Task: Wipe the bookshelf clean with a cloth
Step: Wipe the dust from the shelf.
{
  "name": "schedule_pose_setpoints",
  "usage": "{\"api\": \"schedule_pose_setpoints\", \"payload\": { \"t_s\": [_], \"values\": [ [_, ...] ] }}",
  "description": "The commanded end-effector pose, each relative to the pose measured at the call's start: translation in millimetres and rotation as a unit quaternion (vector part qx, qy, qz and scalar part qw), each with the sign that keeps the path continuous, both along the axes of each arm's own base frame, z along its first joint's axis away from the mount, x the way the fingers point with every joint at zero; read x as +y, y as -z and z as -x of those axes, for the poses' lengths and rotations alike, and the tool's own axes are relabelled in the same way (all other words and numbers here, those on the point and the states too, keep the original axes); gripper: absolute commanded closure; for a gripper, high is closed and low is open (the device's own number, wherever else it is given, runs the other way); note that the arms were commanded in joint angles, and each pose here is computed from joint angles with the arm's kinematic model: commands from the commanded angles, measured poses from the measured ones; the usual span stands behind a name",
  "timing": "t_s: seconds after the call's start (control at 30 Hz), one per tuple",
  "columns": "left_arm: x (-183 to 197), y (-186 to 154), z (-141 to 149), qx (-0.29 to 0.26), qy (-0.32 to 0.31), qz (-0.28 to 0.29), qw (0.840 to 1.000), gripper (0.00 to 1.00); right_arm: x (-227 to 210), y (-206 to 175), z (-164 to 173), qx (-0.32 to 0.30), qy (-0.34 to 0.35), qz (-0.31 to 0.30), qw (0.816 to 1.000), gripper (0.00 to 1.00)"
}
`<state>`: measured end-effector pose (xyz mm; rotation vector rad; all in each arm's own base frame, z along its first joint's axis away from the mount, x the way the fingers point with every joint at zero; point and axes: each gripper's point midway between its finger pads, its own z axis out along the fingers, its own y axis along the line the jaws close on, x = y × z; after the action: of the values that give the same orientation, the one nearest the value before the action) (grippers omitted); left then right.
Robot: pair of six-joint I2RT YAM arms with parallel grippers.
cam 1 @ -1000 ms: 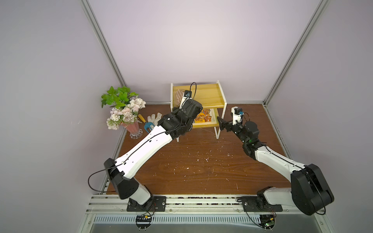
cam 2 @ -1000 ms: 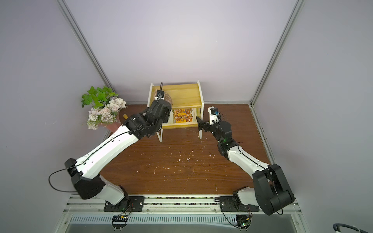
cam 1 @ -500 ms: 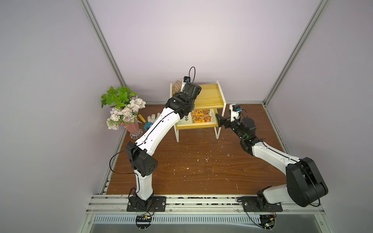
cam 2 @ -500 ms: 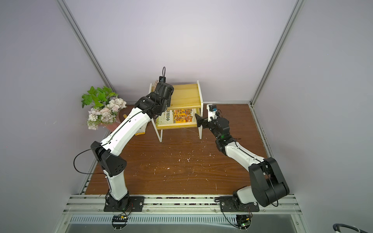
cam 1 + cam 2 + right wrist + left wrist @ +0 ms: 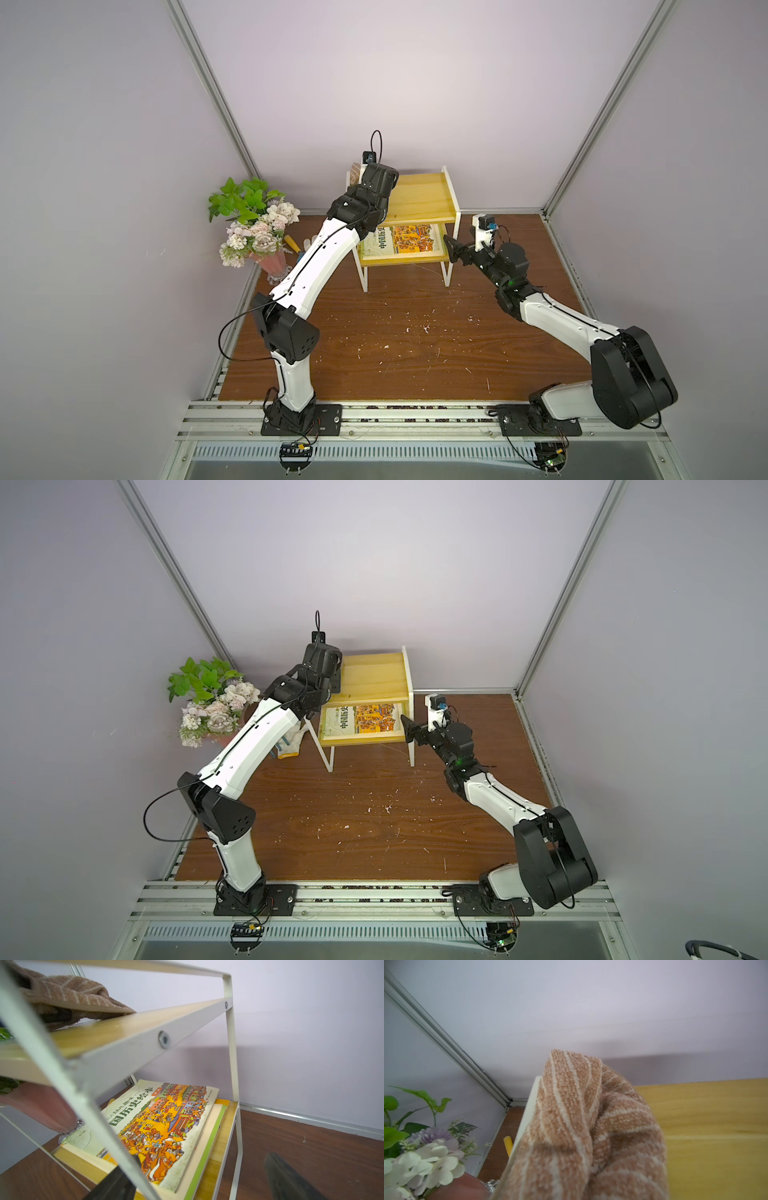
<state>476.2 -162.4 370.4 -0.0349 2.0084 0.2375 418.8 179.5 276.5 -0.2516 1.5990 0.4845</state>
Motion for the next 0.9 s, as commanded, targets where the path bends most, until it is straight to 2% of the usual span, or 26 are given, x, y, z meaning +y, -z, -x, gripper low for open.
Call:
{"api": "schedule_pose_setpoints", "payload": {
  "t_s": [0.0, 0.1, 0.17, 0.27, 0.37, 0.47, 0.53, 0.6, 0.67, 0.77, 0.87],
  "values": [
    [-23, -11, 29, -0.008, 0.038, 0.018, 0.999, 1.00, 0, -25, 10, -0.029, -0.009, -0.010, 0.999, 0.05],
    [-14, -13, 32, -0.014, 0.025, 0.010, 1.000, 1.00, -1, -27, 10, -0.031, -0.007, -0.006, 0.999, 0.05],
    [-24, -10, 43, -0.006, 0.054, 0.022, 0.998, 1.00, -1, -26, 9, -0.031, -0.005, -0.006, 0.999, 0.05],
    [-41, 2, 72, 0.013, 0.096, 0.042, 0.994, 1.00, -2, -21, 8, -0.026, -0.001, -0.002, 1.000, 0.05],
    [-37, 7, 109, 0.013, 0.106, 0.042, 0.993, 1.00, -3, -16, 8, -0.020, 0.001, 0.000, 1.000, 0.05],
    [-25, 12, 136, 0.015, 0.114, 0.065, 0.991, 1.00, -3, -19, 8, -0.022, 0.000, -0.001, 1.000, 0.05],
    [-2, 16, 147, -0.004, 0.080, 0.069, 0.994, 1.00, -3, -20, 9, -0.023, 0.000, -0.003, 1.000, 0.05],
    [21, 14, 155, -0.049, 0.044, 0.083, 0.994, 1.00, -3, -20, 9, -0.024, 0.001, -0.004, 1.000, 0.05],
    [29, 12, 162, -0.103, 0.043, 0.115, 0.987, 1.00, -4, -19, 9, -0.024, 0.004, -0.006, 1.000, 0.05],
    [38, 8, 160, -0.154, 0.037, 0.149, 0.976, 1.00, -3, -17, 8, -0.021, 0.002, -0.007, 1.000, 0.05],
    [38, 5, 143, -0.161, 0.051, 0.163, 0.972, 1.00, -1, -17, 7, -0.018, -0.004, -0.007, 1.000, 0.05]
  ]
}}
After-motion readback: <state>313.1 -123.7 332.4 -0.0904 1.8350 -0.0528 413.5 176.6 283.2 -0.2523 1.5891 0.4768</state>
